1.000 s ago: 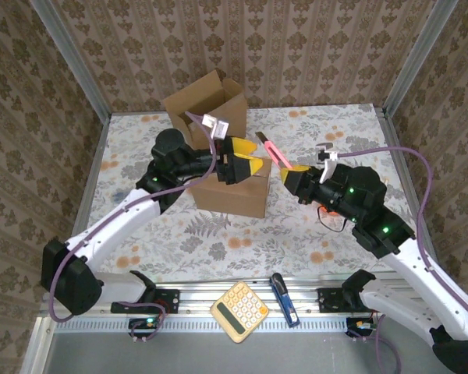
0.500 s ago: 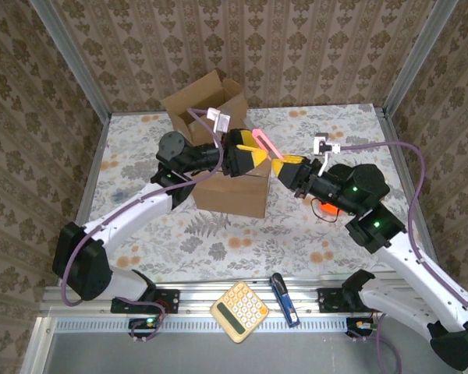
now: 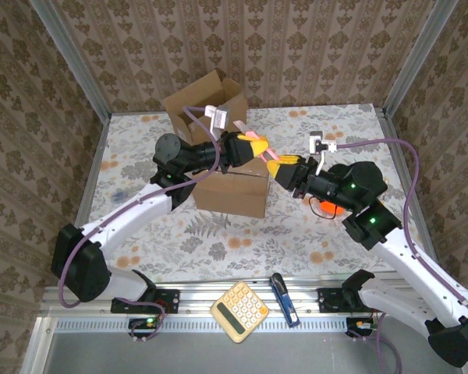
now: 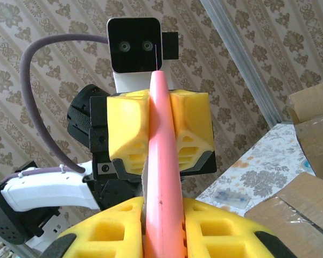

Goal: Unpack the express box

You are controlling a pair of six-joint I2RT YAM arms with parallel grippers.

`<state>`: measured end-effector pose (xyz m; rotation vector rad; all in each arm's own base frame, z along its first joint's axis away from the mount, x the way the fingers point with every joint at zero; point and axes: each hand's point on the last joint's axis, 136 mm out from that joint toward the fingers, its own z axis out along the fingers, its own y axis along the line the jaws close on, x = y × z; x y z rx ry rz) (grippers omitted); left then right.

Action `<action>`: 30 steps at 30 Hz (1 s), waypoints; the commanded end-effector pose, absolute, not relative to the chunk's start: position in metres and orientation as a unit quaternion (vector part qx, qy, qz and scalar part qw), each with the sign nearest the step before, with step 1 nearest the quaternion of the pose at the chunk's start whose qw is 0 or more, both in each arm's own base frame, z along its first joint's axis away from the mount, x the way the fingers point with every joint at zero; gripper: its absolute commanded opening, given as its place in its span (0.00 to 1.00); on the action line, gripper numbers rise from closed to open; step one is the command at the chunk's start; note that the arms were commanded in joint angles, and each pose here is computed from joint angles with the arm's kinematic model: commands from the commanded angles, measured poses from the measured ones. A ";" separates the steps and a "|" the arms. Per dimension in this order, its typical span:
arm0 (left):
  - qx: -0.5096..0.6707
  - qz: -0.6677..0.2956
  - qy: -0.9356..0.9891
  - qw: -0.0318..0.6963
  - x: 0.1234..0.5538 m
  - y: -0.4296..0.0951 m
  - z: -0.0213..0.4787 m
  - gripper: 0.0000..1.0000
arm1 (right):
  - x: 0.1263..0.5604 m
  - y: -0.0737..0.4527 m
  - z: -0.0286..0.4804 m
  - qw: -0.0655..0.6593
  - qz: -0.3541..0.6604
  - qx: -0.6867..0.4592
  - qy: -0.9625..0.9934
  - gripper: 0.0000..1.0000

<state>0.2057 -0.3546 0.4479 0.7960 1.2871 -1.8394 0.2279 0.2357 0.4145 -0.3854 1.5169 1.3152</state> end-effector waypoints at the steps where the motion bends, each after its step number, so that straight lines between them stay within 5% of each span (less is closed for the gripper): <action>1: 0.338 -0.700 0.471 0.417 0.201 -0.353 0.463 0.00 | 0.229 0.240 0.405 0.487 0.534 -0.166 0.671 0.00; 5: 0.355 -0.702 0.474 0.395 0.196 -0.357 0.460 0.00 | 0.221 0.241 0.407 0.473 0.503 -0.215 0.691 0.32; 10: 0.375 -0.701 0.479 0.372 0.186 -0.361 0.455 0.00 | 0.213 0.246 0.412 0.445 0.485 -0.269 0.703 0.39; 30: 0.387 -0.687 0.492 0.369 0.180 -0.360 0.453 0.01 | 0.220 0.254 0.407 0.416 0.497 -0.289 0.704 0.00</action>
